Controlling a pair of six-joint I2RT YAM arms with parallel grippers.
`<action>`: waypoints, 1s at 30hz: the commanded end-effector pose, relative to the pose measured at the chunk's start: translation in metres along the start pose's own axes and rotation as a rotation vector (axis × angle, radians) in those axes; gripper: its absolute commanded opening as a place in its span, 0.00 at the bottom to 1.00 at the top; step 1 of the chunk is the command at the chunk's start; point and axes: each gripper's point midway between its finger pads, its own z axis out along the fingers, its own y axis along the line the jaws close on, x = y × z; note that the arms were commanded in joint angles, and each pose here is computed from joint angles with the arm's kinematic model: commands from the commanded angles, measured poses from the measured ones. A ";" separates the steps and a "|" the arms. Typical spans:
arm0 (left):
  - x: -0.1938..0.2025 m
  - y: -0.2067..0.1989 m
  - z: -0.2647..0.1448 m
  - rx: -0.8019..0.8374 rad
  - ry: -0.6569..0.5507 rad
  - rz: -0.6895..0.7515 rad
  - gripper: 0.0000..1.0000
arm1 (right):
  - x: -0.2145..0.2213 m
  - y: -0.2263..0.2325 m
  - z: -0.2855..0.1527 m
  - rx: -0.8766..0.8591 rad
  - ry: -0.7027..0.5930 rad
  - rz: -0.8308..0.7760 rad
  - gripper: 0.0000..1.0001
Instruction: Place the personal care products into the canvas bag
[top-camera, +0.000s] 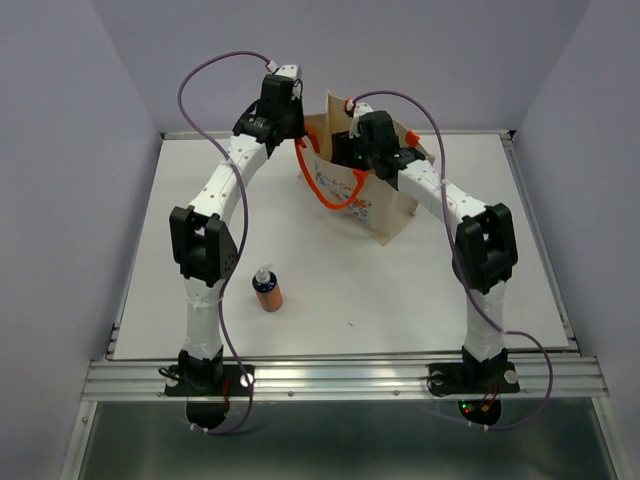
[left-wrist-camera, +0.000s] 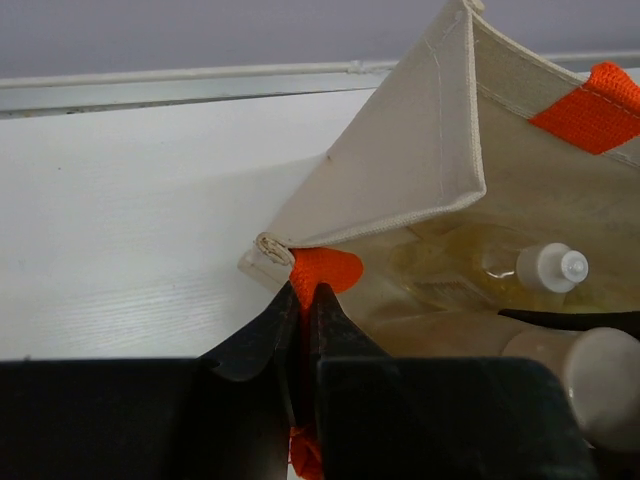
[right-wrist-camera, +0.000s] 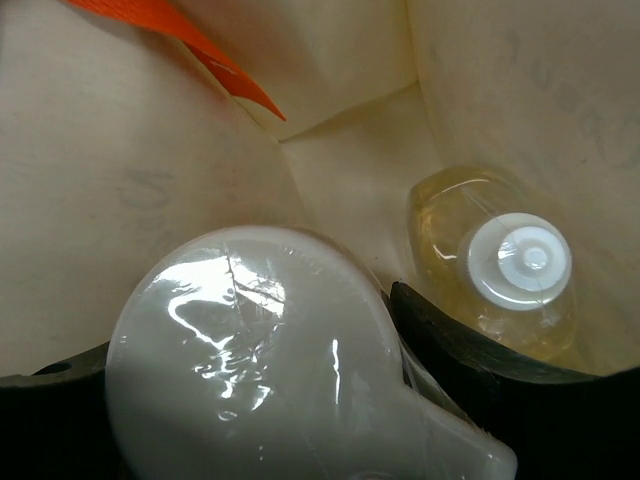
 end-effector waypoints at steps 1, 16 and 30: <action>-0.067 -0.013 -0.036 0.039 -0.187 0.000 0.00 | -0.050 0.017 -0.003 -0.061 -0.163 -0.021 0.06; -0.064 -0.011 -0.036 0.026 -0.178 -0.005 0.00 | -0.008 0.002 0.012 -0.013 -0.076 -0.045 0.49; -0.059 -0.009 -0.030 0.017 -0.163 -0.009 0.00 | -0.045 0.014 -0.014 -0.052 -0.157 -0.055 0.93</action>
